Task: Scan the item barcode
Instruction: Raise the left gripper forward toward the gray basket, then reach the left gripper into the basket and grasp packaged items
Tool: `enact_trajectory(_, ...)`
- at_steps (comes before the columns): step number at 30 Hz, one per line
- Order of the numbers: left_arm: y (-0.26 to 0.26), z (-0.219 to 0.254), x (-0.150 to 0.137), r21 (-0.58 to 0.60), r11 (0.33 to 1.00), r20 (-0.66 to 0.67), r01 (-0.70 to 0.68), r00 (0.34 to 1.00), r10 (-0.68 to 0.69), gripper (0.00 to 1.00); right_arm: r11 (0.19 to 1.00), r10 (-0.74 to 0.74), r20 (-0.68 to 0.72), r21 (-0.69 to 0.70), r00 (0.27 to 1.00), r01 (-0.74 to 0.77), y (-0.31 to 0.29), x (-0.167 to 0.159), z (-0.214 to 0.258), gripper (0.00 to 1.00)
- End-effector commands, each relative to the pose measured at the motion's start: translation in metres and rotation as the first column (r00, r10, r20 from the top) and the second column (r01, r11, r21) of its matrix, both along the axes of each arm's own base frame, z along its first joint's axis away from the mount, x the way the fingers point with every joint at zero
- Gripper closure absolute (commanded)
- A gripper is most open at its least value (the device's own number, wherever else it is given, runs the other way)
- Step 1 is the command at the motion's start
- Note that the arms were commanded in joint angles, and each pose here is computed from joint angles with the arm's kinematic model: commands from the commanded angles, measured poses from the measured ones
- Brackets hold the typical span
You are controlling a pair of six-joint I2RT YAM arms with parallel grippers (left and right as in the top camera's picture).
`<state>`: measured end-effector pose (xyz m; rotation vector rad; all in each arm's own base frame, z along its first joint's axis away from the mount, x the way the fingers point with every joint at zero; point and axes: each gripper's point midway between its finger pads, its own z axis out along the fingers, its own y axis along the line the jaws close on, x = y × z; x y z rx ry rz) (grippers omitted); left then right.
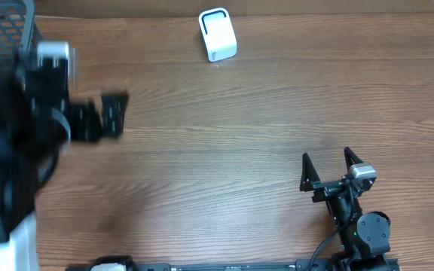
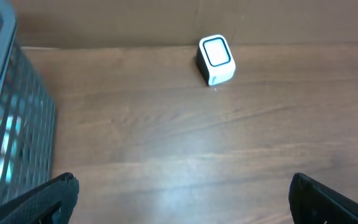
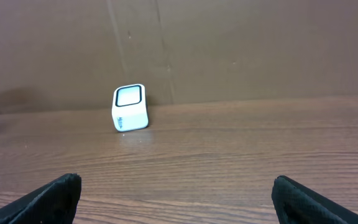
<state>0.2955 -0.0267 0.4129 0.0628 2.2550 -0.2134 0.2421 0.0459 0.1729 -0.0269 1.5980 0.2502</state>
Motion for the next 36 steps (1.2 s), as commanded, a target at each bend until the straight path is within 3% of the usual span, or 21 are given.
enact_trajectory(1,0.0,-0.008,0.034,0.026,0.999,-0.036,0.027,0.999,-0.027,0.0,1.0,-0.009,0.003,-0.002,1.0,0.009,-0.002,0.0,-0.002,0.0)
enact_trajectory(7,0.022,-0.011,0.093,0.081,0.995,0.039,-0.059,0.998,0.056,0.0,1.0,-0.009,0.003,-0.002,1.0,0.009,-0.002,0.0,-0.002,0.0)
enact_trajectory(11,0.075,-0.002,0.11,0.168,0.951,0.112,-0.261,0.963,0.245,0.0,1.0,-0.009,0.003,-0.002,1.0,0.009,-0.002,0.0,-0.002,0.0)
enact_trajectory(16,0.157,-0.008,0.101,0.219,0.846,0.115,-0.487,0.874,0.473,0.0,1.0,-0.009,0.003,-0.002,1.0,0.009,-0.002,0.0,-0.002,0.0)
enact_trajectory(24,0.257,-0.042,0.067,0.234,0.72,0.011,-0.653,0.742,0.67,0.0,1.0,-0.009,0.003,-0.002,1.0,0.009,-0.002,0.0,-0.002,0.0)
enact_trajectory(32,0.306,-0.098,0.062,0.301,0.765,-0.142,-0.57,0.766,0.627,0.0,1.0,-0.009,0.003,-0.002,1.0,0.009,-0.002,0.0,-0.002,0.0)
enact_trajectory(36,0.308,-0.135,0.078,0.227,0.848,-0.225,-0.478,0.822,0.523,0.0,1.0,-0.009,0.003,-0.002,1.0,0.009,-0.002,0.0,-0.002,0.0)
